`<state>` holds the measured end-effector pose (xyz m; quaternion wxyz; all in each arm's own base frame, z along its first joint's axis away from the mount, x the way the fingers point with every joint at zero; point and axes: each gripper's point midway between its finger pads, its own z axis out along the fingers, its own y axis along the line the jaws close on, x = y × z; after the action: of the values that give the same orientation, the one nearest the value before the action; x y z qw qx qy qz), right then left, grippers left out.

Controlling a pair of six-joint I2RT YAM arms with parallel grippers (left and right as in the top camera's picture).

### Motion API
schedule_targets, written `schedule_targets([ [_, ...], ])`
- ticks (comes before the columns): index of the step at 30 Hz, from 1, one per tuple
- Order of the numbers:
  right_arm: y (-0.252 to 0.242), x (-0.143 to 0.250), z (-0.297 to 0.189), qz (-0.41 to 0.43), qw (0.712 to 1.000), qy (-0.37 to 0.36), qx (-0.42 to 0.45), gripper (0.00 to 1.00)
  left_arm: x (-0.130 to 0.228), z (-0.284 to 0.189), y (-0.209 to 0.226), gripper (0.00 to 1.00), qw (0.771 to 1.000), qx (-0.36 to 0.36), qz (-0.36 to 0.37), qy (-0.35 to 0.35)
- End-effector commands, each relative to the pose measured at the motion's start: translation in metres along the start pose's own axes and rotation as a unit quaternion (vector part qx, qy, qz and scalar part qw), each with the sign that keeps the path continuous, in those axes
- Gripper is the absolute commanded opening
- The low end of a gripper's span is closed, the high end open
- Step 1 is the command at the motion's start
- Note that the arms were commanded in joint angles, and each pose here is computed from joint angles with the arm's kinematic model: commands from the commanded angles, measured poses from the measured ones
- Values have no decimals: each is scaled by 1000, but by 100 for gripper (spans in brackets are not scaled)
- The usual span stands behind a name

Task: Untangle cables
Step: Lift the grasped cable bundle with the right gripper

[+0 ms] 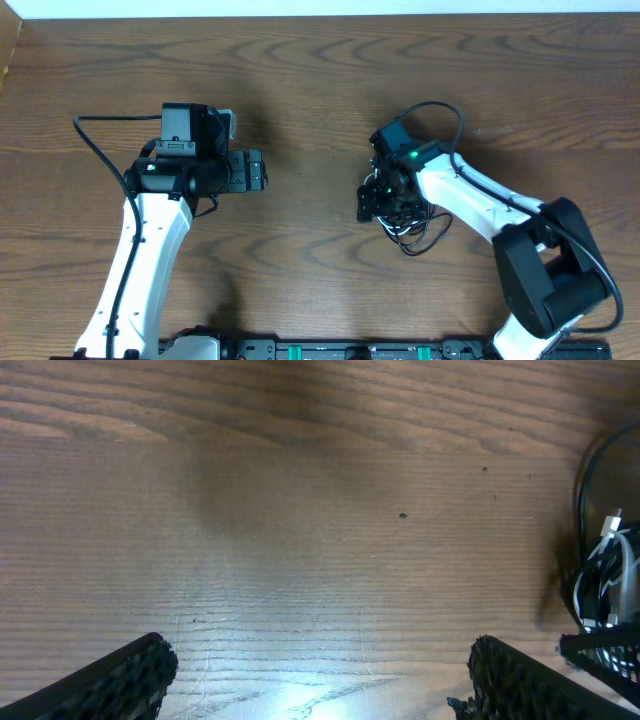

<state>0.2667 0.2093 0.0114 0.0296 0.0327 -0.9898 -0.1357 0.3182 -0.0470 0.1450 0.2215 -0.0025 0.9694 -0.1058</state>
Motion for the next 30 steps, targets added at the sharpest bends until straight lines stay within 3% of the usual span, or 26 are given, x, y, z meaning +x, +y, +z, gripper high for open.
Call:
schedule_targets([
  [1,-1,-5,1,16,1000,-7,11,73,-7,-3,-3,94,1000,6,-5,-7],
  [4,-1,-5,1,16,1000,-7,11,60,-7,-3,-3,94,1000,6,-5,-7],
  [8,1,-8,1,13,1000,-14,7,20,-7,-3,-3,94,1000,6,-5,-8],
  [11,2,-11,1,12,1000,-19,5,3,-7,-3,-3,94,1000,6,-5,-7],
  [20,10,-10,-3,11,1000,-11,-23,1,-7,-3,-3,94,1000,6,-5,-7],
  [26,40,-18,-38,-36,989,-12,-144,1,-7,-3,-3,94,1000,6,-5,-7],
  [30,71,-28,-101,-97,959,-57,-260,1,-7,-3,-3,94,1000,6,-5,-7],
])
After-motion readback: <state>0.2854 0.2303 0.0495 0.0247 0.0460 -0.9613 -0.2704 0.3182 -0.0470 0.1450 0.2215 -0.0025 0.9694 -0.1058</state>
